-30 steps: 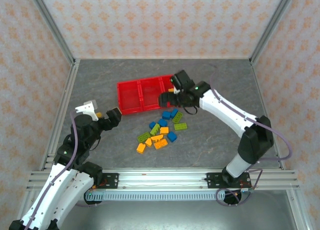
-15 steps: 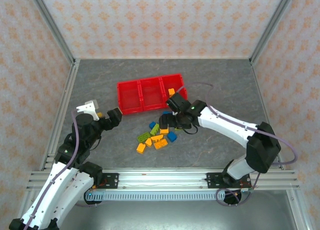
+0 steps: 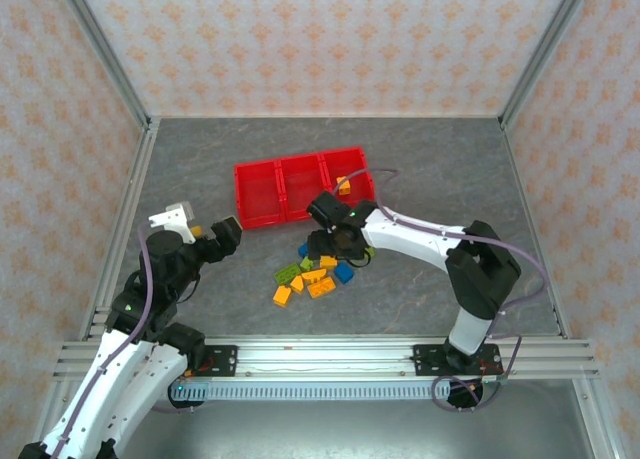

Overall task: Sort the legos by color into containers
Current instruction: Pick up the lego from the center of the table, then place the lego in the container.

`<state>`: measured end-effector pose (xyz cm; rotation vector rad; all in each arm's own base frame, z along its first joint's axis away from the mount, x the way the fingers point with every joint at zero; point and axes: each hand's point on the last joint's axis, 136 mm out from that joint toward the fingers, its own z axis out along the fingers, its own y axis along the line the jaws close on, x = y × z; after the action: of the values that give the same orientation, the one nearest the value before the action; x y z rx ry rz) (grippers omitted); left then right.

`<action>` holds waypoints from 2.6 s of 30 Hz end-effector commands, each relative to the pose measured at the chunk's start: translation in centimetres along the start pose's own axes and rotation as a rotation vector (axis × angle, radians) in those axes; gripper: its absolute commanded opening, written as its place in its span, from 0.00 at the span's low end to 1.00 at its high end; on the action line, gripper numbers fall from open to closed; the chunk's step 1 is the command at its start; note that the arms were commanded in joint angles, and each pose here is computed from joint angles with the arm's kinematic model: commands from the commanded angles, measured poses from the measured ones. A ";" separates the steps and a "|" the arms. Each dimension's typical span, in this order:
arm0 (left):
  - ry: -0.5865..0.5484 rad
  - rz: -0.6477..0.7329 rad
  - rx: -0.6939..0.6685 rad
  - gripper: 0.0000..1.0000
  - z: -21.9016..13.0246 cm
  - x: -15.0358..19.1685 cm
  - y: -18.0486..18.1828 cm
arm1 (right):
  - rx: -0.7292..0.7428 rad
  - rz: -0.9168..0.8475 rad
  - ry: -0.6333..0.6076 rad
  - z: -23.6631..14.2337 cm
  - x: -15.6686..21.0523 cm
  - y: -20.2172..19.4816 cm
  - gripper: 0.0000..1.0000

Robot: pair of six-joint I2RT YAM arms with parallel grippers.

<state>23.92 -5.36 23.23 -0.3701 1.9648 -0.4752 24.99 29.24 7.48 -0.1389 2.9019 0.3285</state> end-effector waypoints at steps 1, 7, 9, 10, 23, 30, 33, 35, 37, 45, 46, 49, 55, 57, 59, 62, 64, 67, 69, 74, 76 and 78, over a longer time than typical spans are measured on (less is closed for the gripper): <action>-0.013 0.001 -0.001 0.99 -0.5 -0.7 -0.3 | 0.042 -0.002 -0.029 0.5 -1.0 -0.2 0.79; -0.026 -0.001 -0.001 0.99 -0.5 -0.8 -0.2 | 0.090 -0.019 -0.022 1.5 -1.3 -0.6 0.79; -0.027 -0.001 -0.004 0.99 -0.5 -0.8 -0.1 | 0.112 -0.015 -0.029 1.6 -1.4 -1.0 0.78; -0.029 -0.001 -0.002 0.99 -0.6 -0.8 -0.2 | 0.120 -0.014 -0.027 1.8 -1.4 -1.1 0.78; -0.033 -0.001 0.017 0.99 -0.5 -0.7 -0.4 | 0.104 -0.013 0.002 2.9 -0.5 -0.9 0.66; -0.028 0.004 0.029 0.99 -0.4 -0.6 -0.6 | 0.128 -0.006 0.019 3.4 0.3 -1.9 0.66; -0.029 0.004 0.034 0.99 -0.4 -0.6 -0.7 | 0.128 -0.004 0.022 3.5 0.6 -2.0 0.66; -0.030 0.005 0.035 0.99 -0.4 -0.6 -0.7 | 0.127 -0.001 0.026 3.7 0.8 -2.2 0.66; -0.028 0.005 0.033 0.99 -0.4 -0.5 -0.6 | 0.131 -0.002 0.035 4.0 1.3 -2.5 0.66; -0.022 0.007 0.035 0.99 -0.3 -0.4 -0.7 | 0.191 -0.027 0.006 3.1 1.0 -3.9 0.63; -0.020 0.008 0.035 0.99 -0.2 -0.3 -0.7 | 0.187 -0.028 0.005 3.1 1.0 -3.8 0.63; -0.019 0.009 0.037 0.99 -0.1 -0.3 -0.7 | 0.169 -0.026 0.007 3.3 0.9 -3.3 0.61; -0.018 0.009 0.036 0.99 -0.1 -0.3 -0.7 | 0.161 -0.026 0.013 3.7 0.6 -2.8 0.52; -0.018 0.009 0.037 0.99 -0.1 -0.3 -0.7 | 0.164 -0.030 -0.004 3.3 0.2 -2.7 0.48; -0.019 0.009 0.037 0.99 -0.1 -0.3 -0.7 | 0.158 -0.038 -0.025 2.7 -0.3 -2.5 0.46; -0.020 0.010 0.037 0.99 0.0 -0.3 -0.7 | 0.105 -0.059 -0.059 1.3 -1.3 -1.2 0.41; -0.018 0.012 0.037 0.99 0.1 -0.2 -0.7 | 0.067 -0.091 -0.074 0.3 -1.9 -0.2 0.32; -0.009 0.018 0.036 0.99 0.3 -0.1 -0.7 | 0.055 -0.136 -0.097 -1.4 -3.2 0.4 0.21; -0.005 0.021 0.038 0.99 0.4 0.0 -0.7 | 0.069 -0.148 -0.140 -2.9 -4.7 0.2 0.21; 0.002 0.027 0.043 0.99 0.5 0.1 -0.9 | 0.073 -0.135 -0.262 -7.1 -9.8 -0.9 0.21; 0.002 0.027 0.044 0.99 0.5 0.1 -0.9 | 0.087 -0.115 -0.305 -8.6 -12.1 -1.8 0.21; 0.000 0.027 0.043 0.99 0.5 0.1 -0.8 | 0.111 -0.097 -0.333 -9.7 -14.2 -2.7 0.21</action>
<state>24.22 -5.70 23.24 -0.3573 1.9661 -0.4869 35.29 27.85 16.94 -0.1936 2.6132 0.2657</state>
